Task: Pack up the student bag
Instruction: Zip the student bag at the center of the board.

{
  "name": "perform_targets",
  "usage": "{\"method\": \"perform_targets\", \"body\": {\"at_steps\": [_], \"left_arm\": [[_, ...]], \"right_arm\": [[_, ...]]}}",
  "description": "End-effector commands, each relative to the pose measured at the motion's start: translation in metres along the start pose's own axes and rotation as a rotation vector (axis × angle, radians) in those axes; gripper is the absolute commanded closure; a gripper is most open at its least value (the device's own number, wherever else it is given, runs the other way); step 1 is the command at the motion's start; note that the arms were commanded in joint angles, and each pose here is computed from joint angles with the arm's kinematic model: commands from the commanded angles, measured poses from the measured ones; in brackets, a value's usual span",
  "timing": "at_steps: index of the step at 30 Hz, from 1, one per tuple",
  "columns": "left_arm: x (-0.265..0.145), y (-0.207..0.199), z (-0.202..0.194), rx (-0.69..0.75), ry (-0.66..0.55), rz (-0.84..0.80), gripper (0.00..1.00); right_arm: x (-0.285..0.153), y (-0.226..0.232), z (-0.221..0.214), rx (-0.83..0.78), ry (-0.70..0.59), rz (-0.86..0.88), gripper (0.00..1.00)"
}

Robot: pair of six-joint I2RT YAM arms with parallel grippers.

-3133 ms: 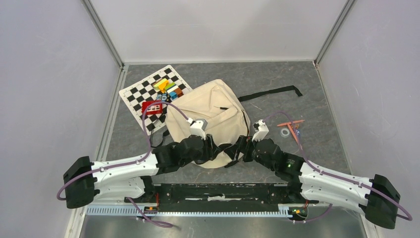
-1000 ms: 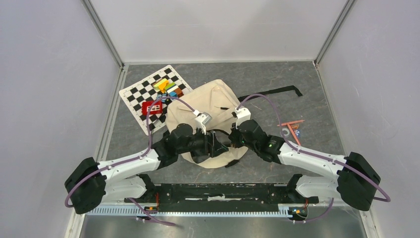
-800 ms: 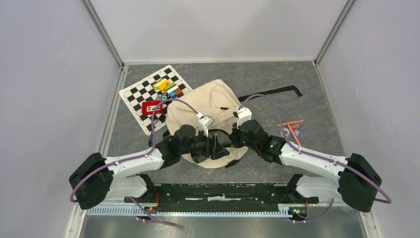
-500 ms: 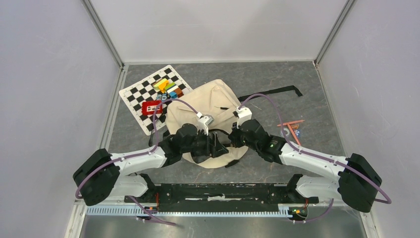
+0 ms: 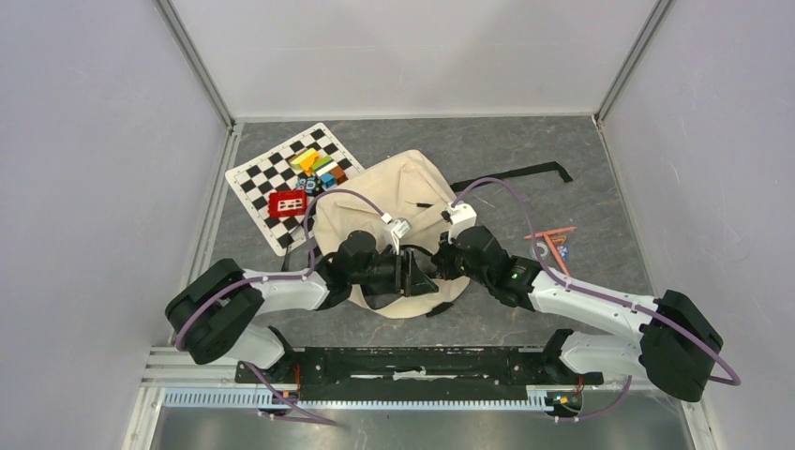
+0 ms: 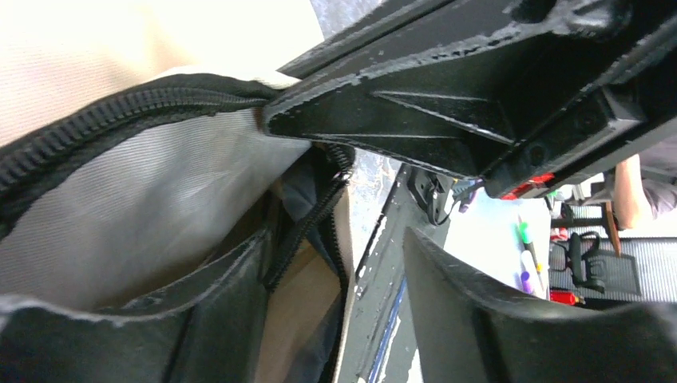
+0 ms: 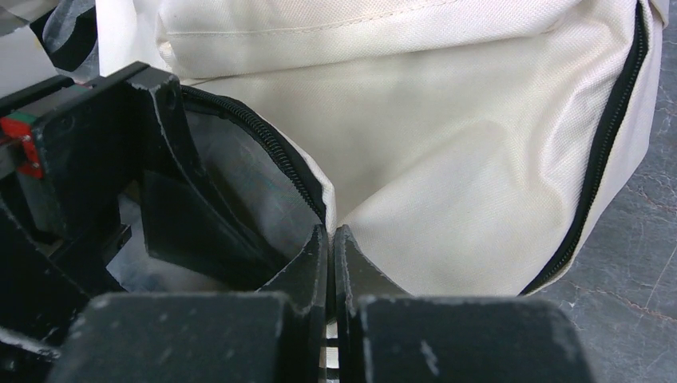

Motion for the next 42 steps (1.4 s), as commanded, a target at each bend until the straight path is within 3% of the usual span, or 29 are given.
{"method": "perform_targets", "body": {"at_steps": [1, 16, 24, 35, 42], "left_arm": [[0.003, -0.025, 0.019, 0.032, -0.047, -0.134, 0.38], [-0.012, -0.02, 0.033, 0.048, -0.167, -0.053, 0.54], [-0.009, -0.016, 0.027, 0.03, -0.134, -0.051, 0.6], [-0.009, -0.002, 0.02, 0.05, -0.099, 0.027, 0.52], [-0.008, -0.002, 0.019, 0.051, -0.091, 0.025, 0.63]], "right_arm": [[-0.002, 0.005, 0.013, 0.025, -0.058, 0.028, 1.0], [-0.001, 0.005, 0.01, 0.025, -0.046, 0.033, 1.0], [0.0, 0.005, 0.007, 0.025, -0.035, 0.036, 1.0], [0.001, 0.008, 0.006, 0.034, -0.034, 0.057, 1.0], [0.002, 0.009, 0.006, 0.036, -0.033, 0.062, 1.0]]}}
Point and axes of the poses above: each gripper's point midway between its finger pads, its own x axis out along the fingers, its own y axis along the line the jaws close on, z = x × y, the point moved 5 cm from there along -x, back along the fingers
